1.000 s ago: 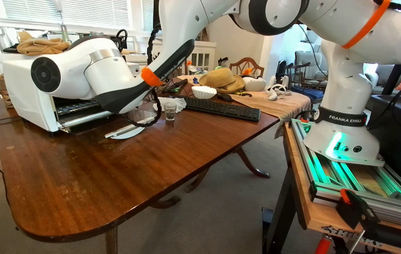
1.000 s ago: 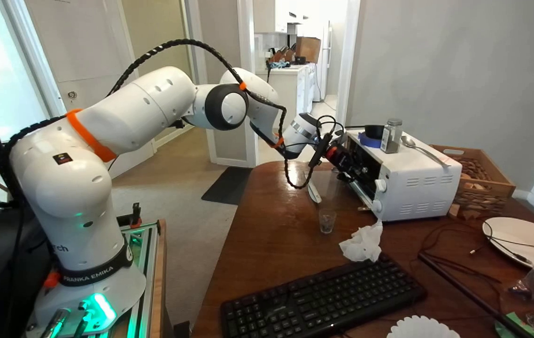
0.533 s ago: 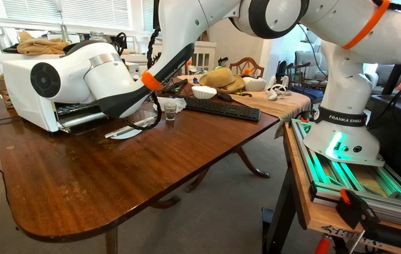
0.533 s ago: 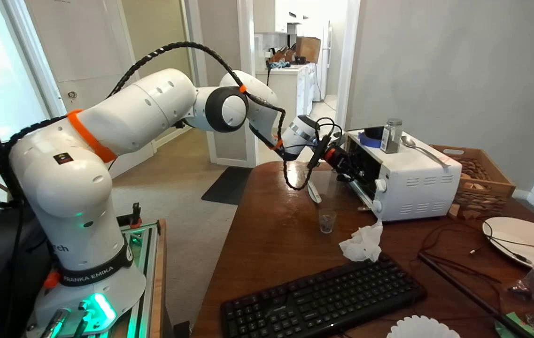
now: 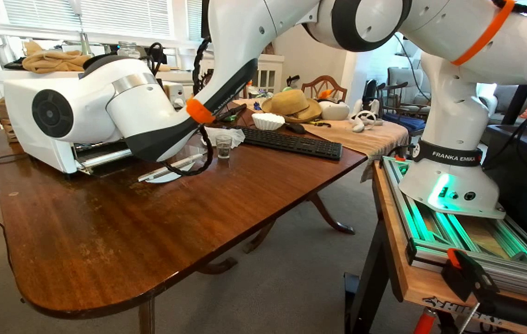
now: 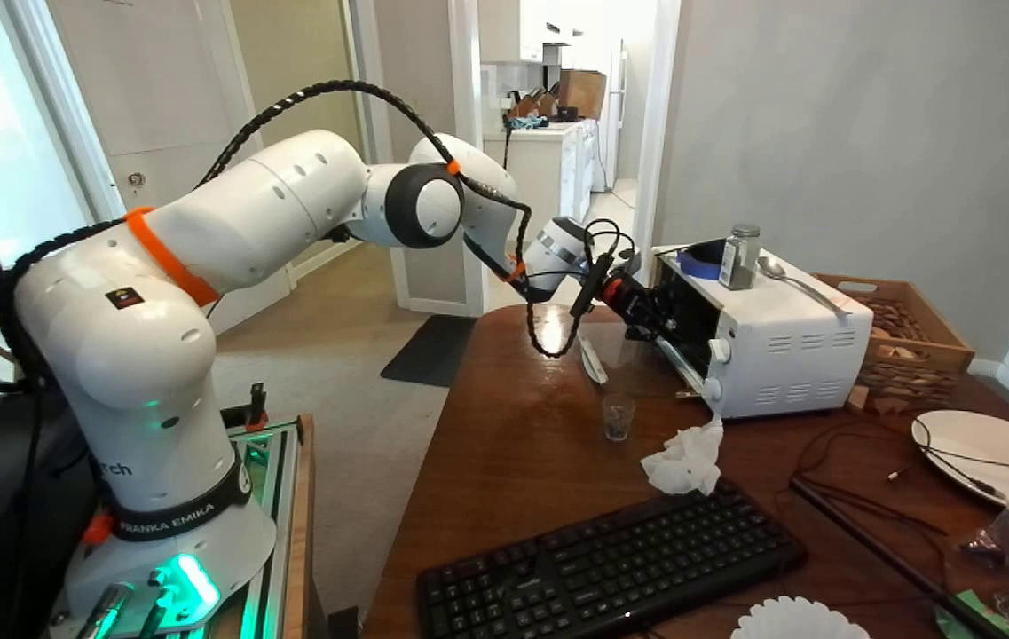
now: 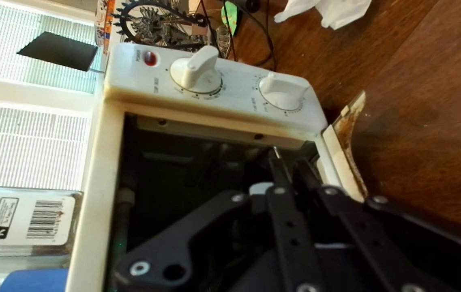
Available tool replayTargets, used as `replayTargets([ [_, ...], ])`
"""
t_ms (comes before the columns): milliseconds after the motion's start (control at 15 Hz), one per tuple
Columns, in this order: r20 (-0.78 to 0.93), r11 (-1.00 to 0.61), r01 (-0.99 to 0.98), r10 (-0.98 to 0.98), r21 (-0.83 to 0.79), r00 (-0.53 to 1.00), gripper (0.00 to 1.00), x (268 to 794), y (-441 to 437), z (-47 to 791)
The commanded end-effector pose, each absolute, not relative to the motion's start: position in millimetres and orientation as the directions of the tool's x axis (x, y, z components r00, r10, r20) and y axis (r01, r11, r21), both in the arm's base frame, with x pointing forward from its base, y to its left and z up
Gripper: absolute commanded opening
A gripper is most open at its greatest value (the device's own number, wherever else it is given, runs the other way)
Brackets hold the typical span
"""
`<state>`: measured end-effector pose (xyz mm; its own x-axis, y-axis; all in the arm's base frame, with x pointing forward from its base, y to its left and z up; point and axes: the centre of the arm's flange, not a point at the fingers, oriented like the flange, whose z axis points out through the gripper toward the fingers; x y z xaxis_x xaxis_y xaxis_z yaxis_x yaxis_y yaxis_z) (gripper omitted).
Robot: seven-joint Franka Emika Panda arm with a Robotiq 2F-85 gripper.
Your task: Remove the black tray from inside the microwave, put it on top of the microwave and move the black pot from the microwave to the table
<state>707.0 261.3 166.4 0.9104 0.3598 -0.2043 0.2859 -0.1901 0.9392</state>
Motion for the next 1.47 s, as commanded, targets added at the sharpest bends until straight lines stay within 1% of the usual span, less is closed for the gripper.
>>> replayTargets([
  [0, -0.255, -0.171, 0.319, 0.315, 0.932, 0.914, 0.03, 683.4, 272.8, 170.9],
  [200, -0.271, -0.177, 0.321, 0.258, 0.930, 0.927, 0.03, 669.7, 279.2, 170.5],
  [333, -0.261, -0.192, 0.302, 0.213, 0.934, 0.942, 0.03, 669.8, 270.8, 180.6],
  [400, -0.263, -0.169, 0.312, 0.258, 0.935, 0.930, 0.10, 678.0, 278.9, 164.9],
  [667, -0.258, -0.183, 0.303, 0.233, 0.935, 0.938, 0.10, 679.2, 273.9, 174.9],
  [733, -0.259, -0.183, 0.303, 0.233, 0.935, 0.937, 0.03, 679.0, 273.7, 174.6],
  [933, -0.302, -0.157, 0.340, 0.225, 0.927, 0.926, 0.03, 674.8, 288.6, 166.6],
  [1267, -0.335, -0.134, 0.362, 0.189, 0.922, 0.923, 0.03, 638.3, 324.7, 155.0],
  [1400, -0.350, -0.138, 0.372, 0.161, 0.918, 0.923, 0.03, 615.8, 340.7, 152.0],
])
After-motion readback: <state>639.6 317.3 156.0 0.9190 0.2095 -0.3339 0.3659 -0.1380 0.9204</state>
